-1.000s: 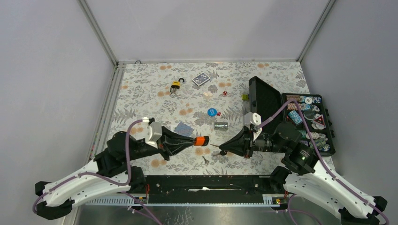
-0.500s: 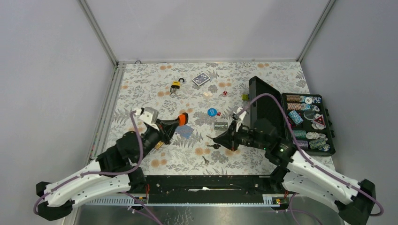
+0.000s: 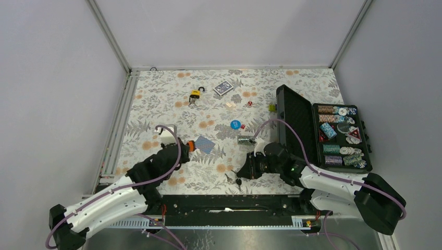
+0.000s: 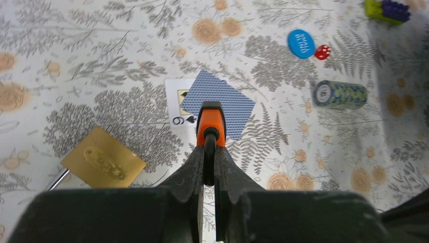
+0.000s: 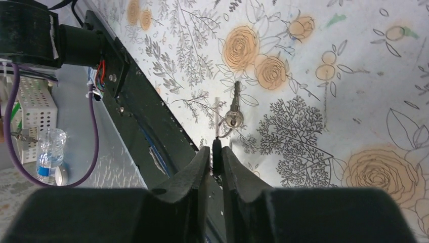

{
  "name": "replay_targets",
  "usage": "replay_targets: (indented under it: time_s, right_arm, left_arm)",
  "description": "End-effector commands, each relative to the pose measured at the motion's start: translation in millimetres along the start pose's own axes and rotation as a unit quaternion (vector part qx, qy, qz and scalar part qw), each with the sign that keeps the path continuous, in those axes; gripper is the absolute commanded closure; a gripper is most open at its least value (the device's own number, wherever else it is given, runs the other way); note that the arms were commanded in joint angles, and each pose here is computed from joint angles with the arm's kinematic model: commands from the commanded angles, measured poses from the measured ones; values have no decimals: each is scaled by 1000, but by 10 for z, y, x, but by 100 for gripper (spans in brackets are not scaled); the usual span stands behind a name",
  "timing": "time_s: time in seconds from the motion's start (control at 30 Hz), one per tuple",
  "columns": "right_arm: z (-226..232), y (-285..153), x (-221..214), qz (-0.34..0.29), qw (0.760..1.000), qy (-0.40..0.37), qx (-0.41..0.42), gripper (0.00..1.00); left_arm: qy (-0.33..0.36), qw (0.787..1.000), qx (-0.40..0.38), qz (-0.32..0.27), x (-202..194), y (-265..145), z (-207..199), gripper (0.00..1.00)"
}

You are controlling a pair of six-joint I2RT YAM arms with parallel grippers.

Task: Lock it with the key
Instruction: Place the key at the center of the board, then place the lock at the center of the board.

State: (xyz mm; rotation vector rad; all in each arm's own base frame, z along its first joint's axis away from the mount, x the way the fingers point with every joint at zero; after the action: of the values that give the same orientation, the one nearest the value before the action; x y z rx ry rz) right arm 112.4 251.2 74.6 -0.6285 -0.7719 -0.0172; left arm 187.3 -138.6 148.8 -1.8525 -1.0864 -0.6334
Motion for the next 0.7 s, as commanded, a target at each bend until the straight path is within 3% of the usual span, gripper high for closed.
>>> replay_targets:
  time_s: [0.0, 0.17, 0.37, 0.43, 0.57, 0.67]
  right_arm:
    - [194, 6, 165, -38, 998, -15, 52, 75]
    - [220, 19, 129, -23, 998, -18, 62, 61]
    - [195, -27, 292, -45, 997, -44, 33, 57]
    - [195, -49, 335, -51, 997, -50, 28, 56]
    - [183, -76, 345, -50, 997, -56, 20, 56]
    - [164, -85, 319, -47, 997, -56, 16, 55]
  left_arm:
    - [-60, 997, 30, -31, 51, 56, 97, 100]
    - [-67, 995, 66, -31, -13, 72, 268, 100]
    - [-76, 989, 118, -41, -33, 57, 471, 98]
    - [-77, 987, 138, -42, -48, 55, 542, 88]
    - [-76, 982, 167, -39, -88, 64, 633, 58]
    - [-74, 981, 177, -35, -109, 74, 657, 50]
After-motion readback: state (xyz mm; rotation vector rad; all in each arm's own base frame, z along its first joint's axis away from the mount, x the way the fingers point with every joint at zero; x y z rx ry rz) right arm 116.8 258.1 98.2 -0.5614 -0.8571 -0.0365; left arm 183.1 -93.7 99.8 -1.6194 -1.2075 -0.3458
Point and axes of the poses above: each gripper's point midway between its finger pads, its own y axis out along the fingers, its own z axis along the line the jaws close on, x = y × z, the point moved 2 cm from there along -y, back along the fingers, and after that the axes turned 12 degrees about -y, right-handed, at the moved point
